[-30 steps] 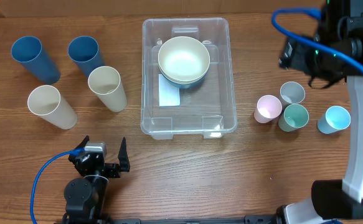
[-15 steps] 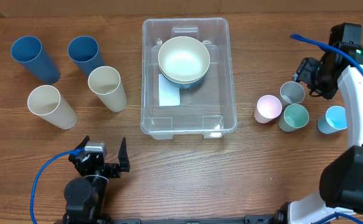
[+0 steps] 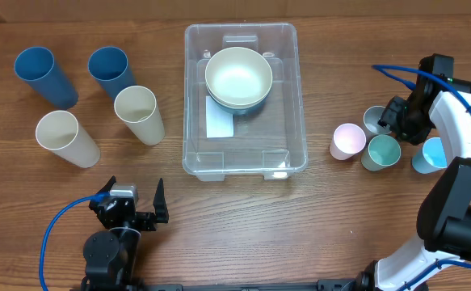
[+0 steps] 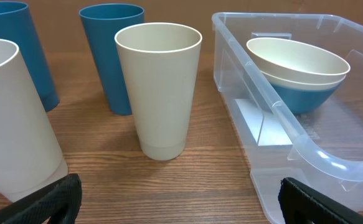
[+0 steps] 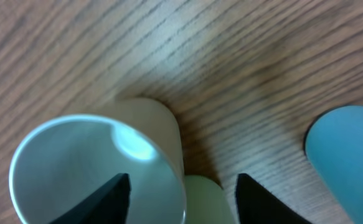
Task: Pack container
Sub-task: 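Move the right gripper to the grey cup and grasp it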
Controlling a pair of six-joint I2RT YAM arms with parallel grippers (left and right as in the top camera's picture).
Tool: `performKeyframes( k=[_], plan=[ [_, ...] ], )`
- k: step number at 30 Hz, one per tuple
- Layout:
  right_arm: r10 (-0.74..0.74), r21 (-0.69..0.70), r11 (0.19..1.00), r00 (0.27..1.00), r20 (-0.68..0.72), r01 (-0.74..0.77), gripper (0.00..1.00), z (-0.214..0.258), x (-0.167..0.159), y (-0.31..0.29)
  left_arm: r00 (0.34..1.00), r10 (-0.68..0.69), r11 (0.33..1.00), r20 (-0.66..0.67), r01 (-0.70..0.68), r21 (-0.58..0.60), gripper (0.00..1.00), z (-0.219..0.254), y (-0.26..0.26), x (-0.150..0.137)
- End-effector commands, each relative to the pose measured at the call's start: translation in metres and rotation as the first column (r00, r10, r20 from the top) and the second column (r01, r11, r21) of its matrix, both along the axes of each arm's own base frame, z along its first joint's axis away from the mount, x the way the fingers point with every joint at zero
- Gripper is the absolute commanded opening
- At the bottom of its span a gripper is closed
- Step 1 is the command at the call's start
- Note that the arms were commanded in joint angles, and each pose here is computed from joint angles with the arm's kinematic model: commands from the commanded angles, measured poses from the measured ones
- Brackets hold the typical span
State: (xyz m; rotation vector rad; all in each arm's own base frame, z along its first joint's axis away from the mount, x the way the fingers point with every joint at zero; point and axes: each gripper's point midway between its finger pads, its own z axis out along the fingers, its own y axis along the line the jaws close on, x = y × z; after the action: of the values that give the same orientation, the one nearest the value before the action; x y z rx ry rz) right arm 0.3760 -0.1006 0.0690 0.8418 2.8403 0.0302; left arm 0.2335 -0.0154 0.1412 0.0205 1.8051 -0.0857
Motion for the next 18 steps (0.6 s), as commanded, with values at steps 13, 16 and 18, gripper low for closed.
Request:
performKeyframes(
  k=[13, 16, 18],
  plan=[
    [-0.004, -0.016, 1.0, 0.996, 0.086, 0.006, 0.04, -0.008, 0.028, -0.007, 1.0, -0.012, 1.0, 0.009, 0.012, 0.015, 1.0, 0.001, -0.001, 0.0],
    [0.006, -0.008, 1.0, 0.985, 0.174, -0.005, 0.04, 0.031, 0.054, -0.009, 1.0, -0.012, 1.0, 0.009, 0.012, 0.015, 1.0, 0.001, -0.001, 0.0],
    [0.018, -0.011, 1.0, 0.972, 0.235, -0.016, 0.04, 0.078, 0.07, -0.007, 1.0, -0.012, 1.0, 0.009, 0.012, 0.015, 1.0, 0.001, -0.001, 0.0]
  ],
)
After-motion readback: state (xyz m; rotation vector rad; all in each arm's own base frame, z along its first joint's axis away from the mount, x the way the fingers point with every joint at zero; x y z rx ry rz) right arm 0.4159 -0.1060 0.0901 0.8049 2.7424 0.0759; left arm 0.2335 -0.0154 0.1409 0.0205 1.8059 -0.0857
